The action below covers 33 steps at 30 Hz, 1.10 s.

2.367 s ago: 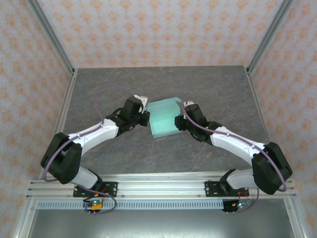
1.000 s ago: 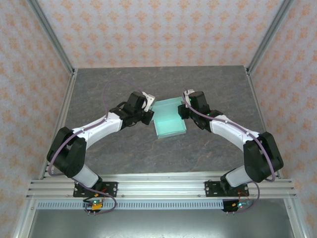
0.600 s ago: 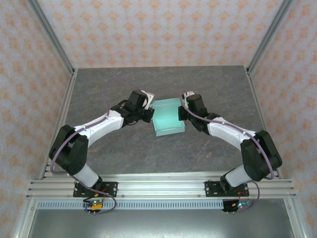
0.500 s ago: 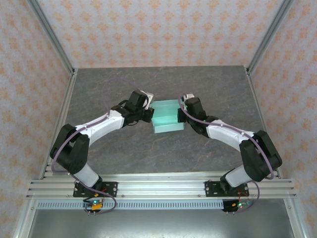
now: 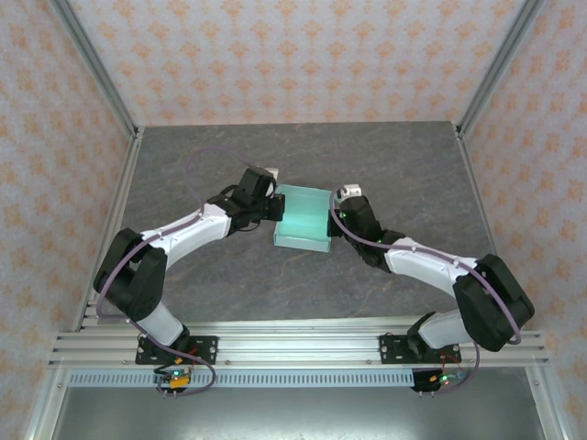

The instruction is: Fold the paper box

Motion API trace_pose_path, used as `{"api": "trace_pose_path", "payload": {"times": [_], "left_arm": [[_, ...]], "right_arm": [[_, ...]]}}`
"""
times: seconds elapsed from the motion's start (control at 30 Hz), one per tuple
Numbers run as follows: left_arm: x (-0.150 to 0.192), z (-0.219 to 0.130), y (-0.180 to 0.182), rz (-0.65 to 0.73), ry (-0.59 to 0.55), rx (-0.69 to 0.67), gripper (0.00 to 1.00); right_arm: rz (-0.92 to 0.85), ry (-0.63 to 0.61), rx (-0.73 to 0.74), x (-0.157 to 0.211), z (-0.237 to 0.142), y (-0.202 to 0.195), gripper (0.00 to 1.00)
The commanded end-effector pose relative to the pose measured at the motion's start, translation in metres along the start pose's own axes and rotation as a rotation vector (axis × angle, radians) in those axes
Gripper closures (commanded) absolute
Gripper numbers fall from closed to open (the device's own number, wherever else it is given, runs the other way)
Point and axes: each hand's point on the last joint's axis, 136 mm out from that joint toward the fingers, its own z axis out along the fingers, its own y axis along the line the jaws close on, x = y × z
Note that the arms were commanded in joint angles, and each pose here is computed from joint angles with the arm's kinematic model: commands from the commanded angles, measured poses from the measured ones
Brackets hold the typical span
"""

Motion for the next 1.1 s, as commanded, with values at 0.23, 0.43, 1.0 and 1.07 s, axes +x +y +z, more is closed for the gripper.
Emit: {"api": "trace_pose_path", "payload": {"times": [0.23,0.43,1.0,1.07], "left_arm": [[0.007,-0.003,-0.040,0.005,-0.109,0.060,1.00],[0.040,-0.001,-0.024,0.074,-0.130,-0.041,1.00],[0.062,-0.010,-0.001,0.215,-0.243,-0.201,1.00],[0.061,-0.010,0.000,0.216,-0.250,-0.200,1.00]], "right_arm": [[0.028,-0.017,-0.020,0.020,-0.006,0.012,0.93],[0.021,-0.032,0.013,0.030,-0.012,0.012,0.88],[0.177,-0.012,-0.067,0.024,-0.087,0.006,0.49],[0.295,0.008,-0.015,0.025,-0.096,-0.004,0.42]]}}
